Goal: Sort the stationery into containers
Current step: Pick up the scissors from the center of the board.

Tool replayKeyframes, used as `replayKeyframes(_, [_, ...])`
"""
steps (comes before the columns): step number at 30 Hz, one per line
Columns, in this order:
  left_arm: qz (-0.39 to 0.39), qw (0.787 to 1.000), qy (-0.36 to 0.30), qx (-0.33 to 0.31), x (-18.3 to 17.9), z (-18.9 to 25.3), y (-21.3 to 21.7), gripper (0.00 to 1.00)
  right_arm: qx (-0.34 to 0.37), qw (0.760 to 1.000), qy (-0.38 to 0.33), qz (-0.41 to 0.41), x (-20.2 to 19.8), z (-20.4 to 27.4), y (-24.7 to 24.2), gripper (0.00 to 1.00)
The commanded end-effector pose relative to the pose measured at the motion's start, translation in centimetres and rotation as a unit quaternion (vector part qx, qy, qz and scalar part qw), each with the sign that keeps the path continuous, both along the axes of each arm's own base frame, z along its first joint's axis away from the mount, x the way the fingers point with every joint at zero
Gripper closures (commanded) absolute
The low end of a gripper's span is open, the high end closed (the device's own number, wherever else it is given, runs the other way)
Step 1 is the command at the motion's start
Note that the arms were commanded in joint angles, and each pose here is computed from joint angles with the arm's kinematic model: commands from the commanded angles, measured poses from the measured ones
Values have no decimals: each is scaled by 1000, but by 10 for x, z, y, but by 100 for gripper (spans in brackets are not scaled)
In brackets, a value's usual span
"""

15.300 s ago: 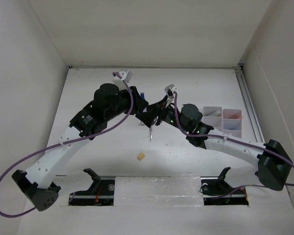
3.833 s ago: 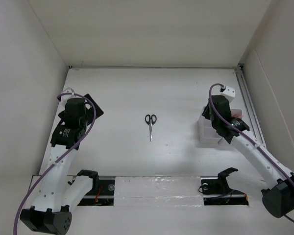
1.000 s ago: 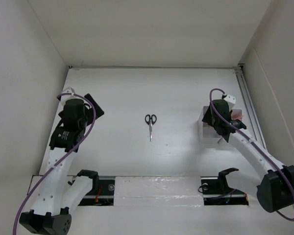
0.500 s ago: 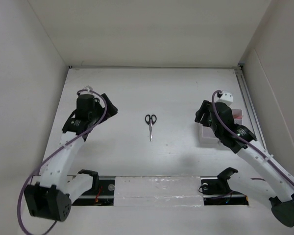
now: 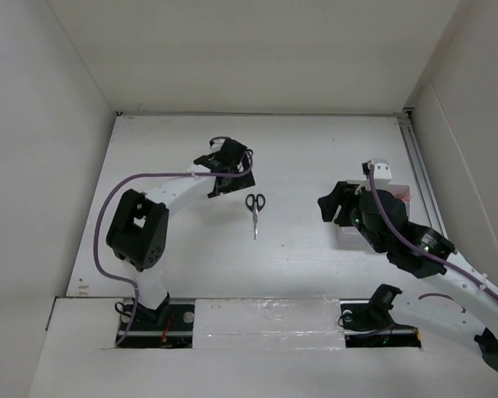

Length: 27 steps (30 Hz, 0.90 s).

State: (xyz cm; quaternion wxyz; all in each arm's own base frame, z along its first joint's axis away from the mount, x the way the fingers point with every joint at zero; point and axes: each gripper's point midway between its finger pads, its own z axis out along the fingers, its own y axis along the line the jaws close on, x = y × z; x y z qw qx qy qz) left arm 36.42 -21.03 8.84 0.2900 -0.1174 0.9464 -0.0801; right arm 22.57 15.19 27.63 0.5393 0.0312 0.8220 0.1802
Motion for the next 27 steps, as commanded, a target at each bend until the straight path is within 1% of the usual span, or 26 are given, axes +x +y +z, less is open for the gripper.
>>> replayKeyframes(1, [-9,998,-10,59,7,0,-6,0,23,1000,-21,0,-6,25,-3,35])
replayKeyframes(2, [-9,998,-9,59,11,1,-8,0,22,999,-23,-5,-6,25,-4,35])
replayKeyframes(4, [-23,997,10,68,8,-14,-10,4,24,999,-31,-3,-7,32,-6,35])
replayKeyframes(6, [-23,997,9,68,10,-17,-11,6,16,999,-29,-2,-7,30,-7,35])
replayKeyframes(9, [-34,997,15,64,7,-21,-13,11,11,999,-32,-4,-7,30,-9,34])
replayKeyframes(11, [-35,997,20,67,3,-25,-11,17,11,999,-32,-4,-7,30,-9,34])
replayKeyframes(15, [-38,996,23,74,-2,-25,-11,17,8,1000,-30,-4,-5,25,-8,34])
replayKeyframes(17, [-39,995,37,82,-6,-37,-8,17,7,999,-34,-3,-5,26,-8,34])
replayKeyframes(20, [-46,996,40,68,-8,-41,-14,18,12,999,-36,1,-5,28,-5,34])
replayKeyframes(23, [-53,994,53,73,-12,-53,-13,18,8,999,-33,2,-5,26,-6,34])
replayKeyframes(26, [-54,993,69,83,-16,-64,-10,23,12,999,-36,1,-8,26,-9,34])
replayKeyframes(27, [-54,993,65,81,-13,-62,-12,23,12,999,-36,1,-8,26,-9,34])
